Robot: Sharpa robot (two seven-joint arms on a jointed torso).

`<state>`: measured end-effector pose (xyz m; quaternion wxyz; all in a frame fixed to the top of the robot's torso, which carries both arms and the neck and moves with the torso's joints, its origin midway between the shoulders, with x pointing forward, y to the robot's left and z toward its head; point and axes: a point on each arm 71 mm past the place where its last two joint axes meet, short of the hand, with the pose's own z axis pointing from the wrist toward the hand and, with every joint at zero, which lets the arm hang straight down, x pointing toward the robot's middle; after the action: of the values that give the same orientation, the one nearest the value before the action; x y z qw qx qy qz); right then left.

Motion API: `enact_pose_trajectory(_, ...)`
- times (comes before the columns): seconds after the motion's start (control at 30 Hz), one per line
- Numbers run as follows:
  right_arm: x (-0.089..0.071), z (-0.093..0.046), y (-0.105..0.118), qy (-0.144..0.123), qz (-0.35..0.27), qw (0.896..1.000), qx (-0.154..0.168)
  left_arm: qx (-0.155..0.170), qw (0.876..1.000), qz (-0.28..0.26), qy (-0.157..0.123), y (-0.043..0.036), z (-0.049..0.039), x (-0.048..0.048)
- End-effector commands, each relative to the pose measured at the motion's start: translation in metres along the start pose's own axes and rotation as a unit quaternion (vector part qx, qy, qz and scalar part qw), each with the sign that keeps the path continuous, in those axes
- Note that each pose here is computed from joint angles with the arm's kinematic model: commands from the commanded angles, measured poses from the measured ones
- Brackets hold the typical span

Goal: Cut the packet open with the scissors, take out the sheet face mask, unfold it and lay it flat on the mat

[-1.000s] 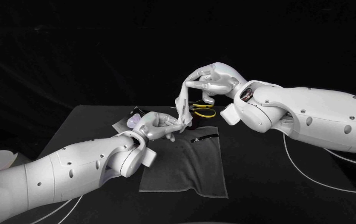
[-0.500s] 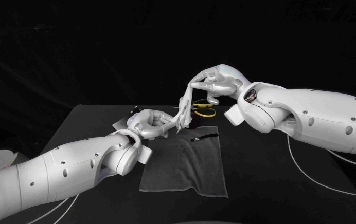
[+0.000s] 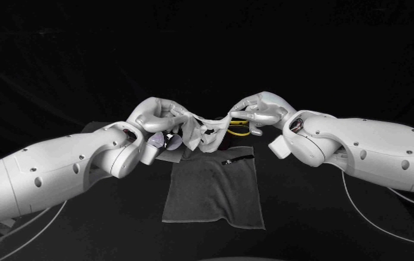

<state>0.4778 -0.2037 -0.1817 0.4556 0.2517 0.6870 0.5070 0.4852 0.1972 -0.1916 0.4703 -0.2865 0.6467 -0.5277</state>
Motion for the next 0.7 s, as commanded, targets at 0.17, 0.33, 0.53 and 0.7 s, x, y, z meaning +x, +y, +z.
enact_pose_trajectory(0.17, -0.003, -0.006, -0.015, -0.002, -0.016, 1.000, 0.018, -0.026, 0.993, 0.076, 0.089, -0.0254, 0.0084, -0.0136)
enact_pose_trajectory(0.33, -0.009, -0.010, -0.021, -0.012, -0.020, 0.999, 0.026, -0.040, 0.989, 0.106, 0.098, -0.0343, 0.0127, -0.0250)
enact_pose_trajectory(0.53, -0.013, -0.013, -0.026, -0.024, -0.022, 0.999, 0.034, -0.055, 0.984, 0.128, 0.111, -0.0382, 0.0151, -0.0328)
enact_pose_trajectory(0.7, -0.015, -0.014, -0.027, -0.034, -0.018, 0.999, 0.037, -0.062, 0.980, 0.144, 0.121, -0.0405, 0.0168, -0.0331)
